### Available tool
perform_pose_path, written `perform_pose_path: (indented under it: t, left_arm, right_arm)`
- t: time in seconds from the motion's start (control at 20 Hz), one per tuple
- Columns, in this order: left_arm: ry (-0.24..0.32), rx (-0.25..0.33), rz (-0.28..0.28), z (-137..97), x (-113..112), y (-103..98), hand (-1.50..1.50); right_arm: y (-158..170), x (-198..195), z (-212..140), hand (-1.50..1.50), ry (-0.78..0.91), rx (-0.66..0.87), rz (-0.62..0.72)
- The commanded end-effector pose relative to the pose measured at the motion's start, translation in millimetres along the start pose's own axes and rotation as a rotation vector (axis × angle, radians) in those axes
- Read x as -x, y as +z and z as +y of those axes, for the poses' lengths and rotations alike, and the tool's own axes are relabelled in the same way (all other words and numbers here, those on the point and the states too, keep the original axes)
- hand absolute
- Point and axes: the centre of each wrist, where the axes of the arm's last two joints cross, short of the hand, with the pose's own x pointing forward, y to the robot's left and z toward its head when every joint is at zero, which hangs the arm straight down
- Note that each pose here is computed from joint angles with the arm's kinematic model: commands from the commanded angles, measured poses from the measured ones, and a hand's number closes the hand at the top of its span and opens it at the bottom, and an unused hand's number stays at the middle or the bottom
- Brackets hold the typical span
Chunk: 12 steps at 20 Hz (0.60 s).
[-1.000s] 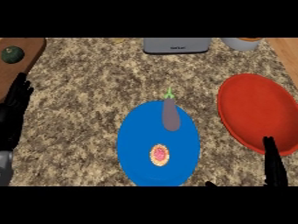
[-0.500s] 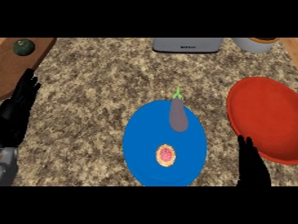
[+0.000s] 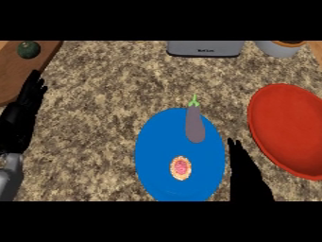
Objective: Pick the cupcake from the plate and place it in the bowl
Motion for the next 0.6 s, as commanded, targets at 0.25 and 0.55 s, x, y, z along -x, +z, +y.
perform_pose_path:
  t: [0.25,0.55]
  left_arm:
    - [0.007,-0.016,0.021,-7,2,-5,0.00]
    - [0.023,0.008,0.024,-2,2,3,0.00]
  right_arm:
    - [-20,-17,18,-1.50,0.168,-0.202,0.251]
    - [-40,-40,23,-1.50,0.253,-0.050,0.214]
